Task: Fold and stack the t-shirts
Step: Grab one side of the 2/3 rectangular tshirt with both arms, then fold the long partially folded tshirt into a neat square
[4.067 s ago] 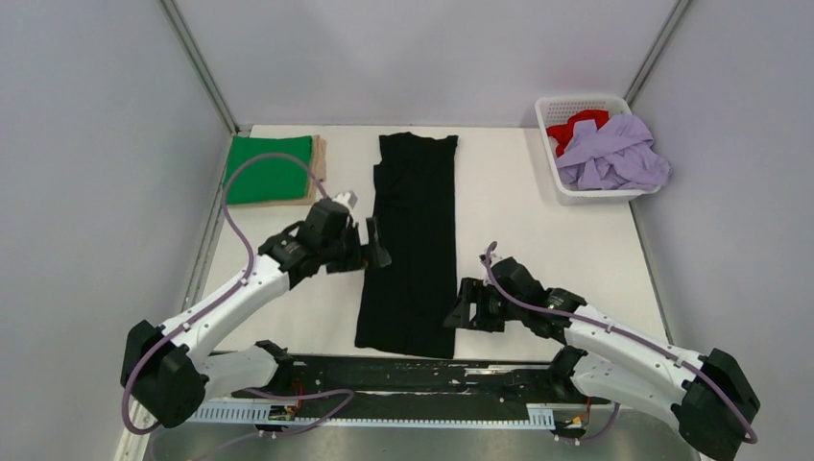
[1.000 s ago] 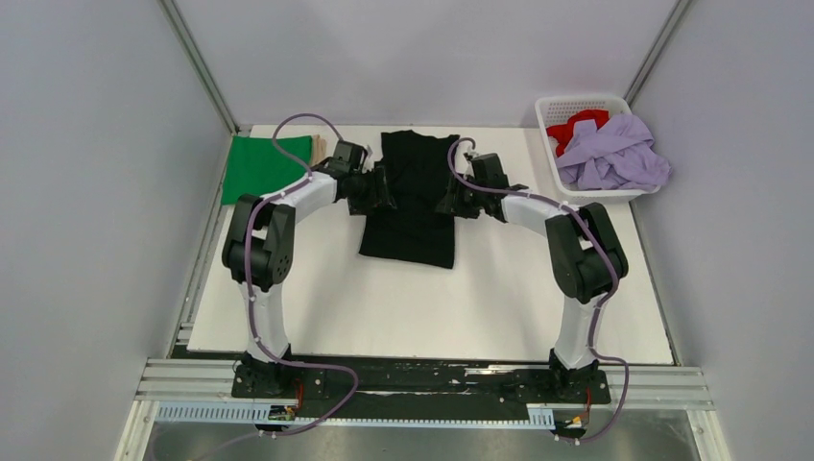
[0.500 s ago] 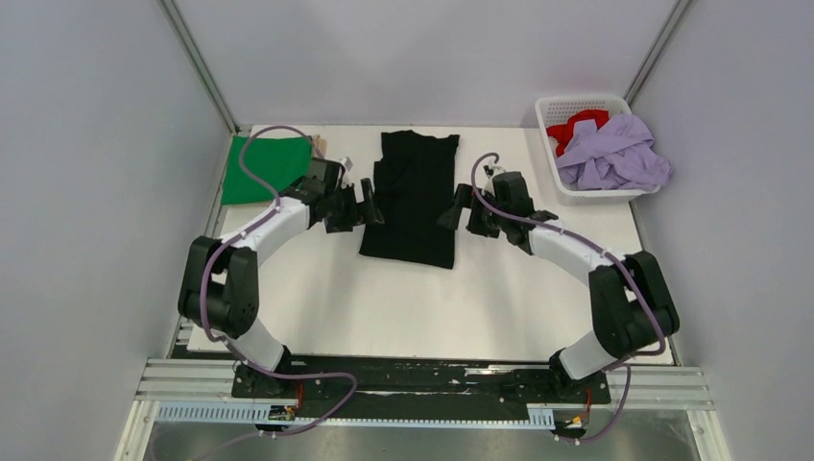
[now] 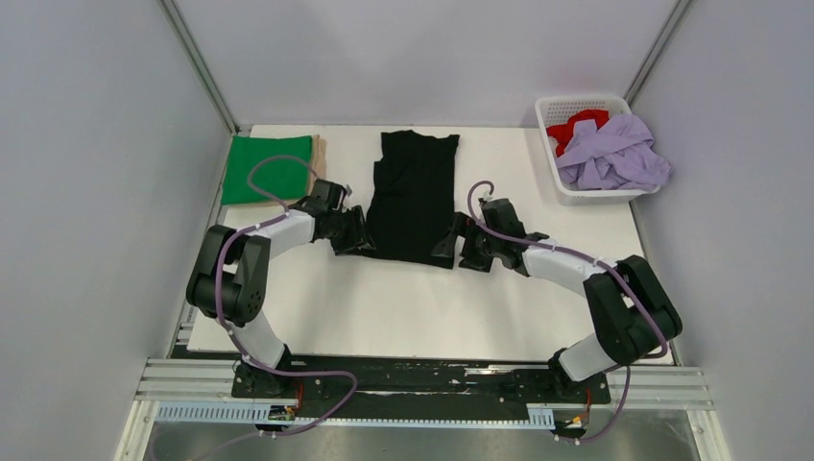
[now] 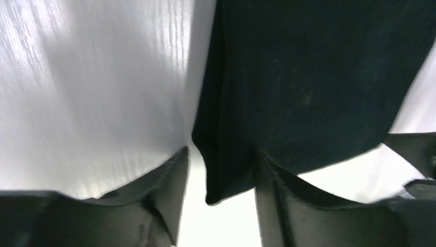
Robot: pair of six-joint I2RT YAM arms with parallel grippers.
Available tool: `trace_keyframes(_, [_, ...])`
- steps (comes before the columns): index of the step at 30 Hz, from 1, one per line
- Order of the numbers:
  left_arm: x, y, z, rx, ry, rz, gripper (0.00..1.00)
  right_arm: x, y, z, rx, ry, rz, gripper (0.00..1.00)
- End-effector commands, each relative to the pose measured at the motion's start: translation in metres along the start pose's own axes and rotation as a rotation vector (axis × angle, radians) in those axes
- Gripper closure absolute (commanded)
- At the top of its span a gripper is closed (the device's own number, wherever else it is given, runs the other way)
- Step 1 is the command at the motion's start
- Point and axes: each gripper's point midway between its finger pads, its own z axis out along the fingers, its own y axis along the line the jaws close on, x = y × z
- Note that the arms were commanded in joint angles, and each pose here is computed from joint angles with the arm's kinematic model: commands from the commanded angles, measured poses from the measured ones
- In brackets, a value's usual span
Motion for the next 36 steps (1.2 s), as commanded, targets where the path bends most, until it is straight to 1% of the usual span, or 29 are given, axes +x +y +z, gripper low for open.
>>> trace_keyframes(1, [0.012,0.011,0.015,-0.024,0.045,-0.022,0.52,-0.001,0.004,0.008,0.002,-0.029,0.013,0.13])
trace_keyframes(2, [0.012,0.01,0.015,-0.018,0.049,-0.021,0.62,0.0,0.001,0.01,0.012,-0.027,0.016,0.16])
trace_keyframes(3, [0.014,0.01,0.016,-0.016,0.056,-0.022,0.68,0.001,0.0,0.012,0.016,-0.022,0.019,0.19])
trace_keyframes(4, [0.015,0.009,0.015,-0.006,0.06,-0.02,0.77,0.002,-0.001,0.014,0.017,-0.015,0.018,0.24])
trace_keyframes(5, [0.017,0.009,0.015,-0.004,0.064,-0.021,0.81,0.003,-0.001,0.017,0.019,-0.01,0.02,0.27])
trace_keyframes(6, [0.017,0.009,0.013,-0.002,0.06,-0.021,0.91,0.005,-0.002,0.019,0.021,-0.003,0.02,0.3])
trace_keyframes(8, [0.019,0.01,0.012,-0.006,0.059,-0.024,1.0,0.007,-0.004,0.024,0.033,0.004,0.018,0.39])
trace_keyframes(10, [0.02,0.011,0.011,-0.003,0.053,-0.024,1.0,0.008,-0.01,0.029,0.058,0.007,0.016,0.45])
trace_keyframes(14, [0.022,0.011,0.012,0.003,0.053,-0.026,1.0,-0.005,-0.026,0.042,0.12,-0.066,-0.008,0.62])
trace_keyframes(17, [0.021,0.01,0.012,0.01,0.047,-0.023,1.0,-0.01,-0.034,0.049,0.148,-0.101,-0.028,0.69])
trace_keyframes(20, [0.019,0.007,0.01,0.019,0.035,-0.021,1.0,-0.01,-0.039,0.053,0.157,-0.101,-0.049,0.86])
trace_keyframes(21, [0.019,0.007,0.009,0.021,0.033,-0.021,1.0,-0.008,-0.036,0.053,0.14,-0.094,-0.063,0.95])
trace_keyframes(22, [0.018,0.006,0.008,0.025,0.029,-0.02,1.0,-0.006,-0.032,0.052,0.119,-0.09,-0.085,0.99])
trace_keyframes(26, [0.02,0.001,-0.004,0.044,0.007,-0.013,1.0,0.008,-0.015,0.044,0.046,-0.082,-0.204,1.0])
trace_keyframes(29, [0.027,0.003,-0.015,0.037,-0.007,-0.017,1.0,0.028,-0.004,0.031,-0.016,-0.03,-0.233,1.0])
trace_keyframes(31, [0.033,-0.002,-0.034,0.048,-0.024,-0.009,1.0,0.048,0.007,0.018,-0.057,0.02,-0.246,1.0])
trace_keyframes(32, [0.048,0.003,-0.039,0.025,0.008,-0.013,1.0,0.059,0.012,0.009,-0.069,0.041,-0.252,1.0])
trace_keyframes(33, [0.045,-0.001,-0.053,0.026,-0.036,0.001,1.0,0.069,0.016,0.0,-0.074,0.06,-0.255,1.0])
trace_keyframes(34, [0.061,0.004,-0.061,-0.005,-0.003,-0.006,1.0,0.082,0.02,-0.01,-0.082,0.092,-0.257,1.0])
trace_keyframes(35, [0.058,0.0,-0.079,-0.002,-0.063,0.012,1.0,0.093,0.025,-0.021,-0.092,0.118,-0.252,1.0])
trace_keyframes(36, [0.072,0.007,-0.087,-0.036,-0.042,0.005,1.0,0.103,0.032,-0.032,-0.112,0.146,-0.254,1.0])
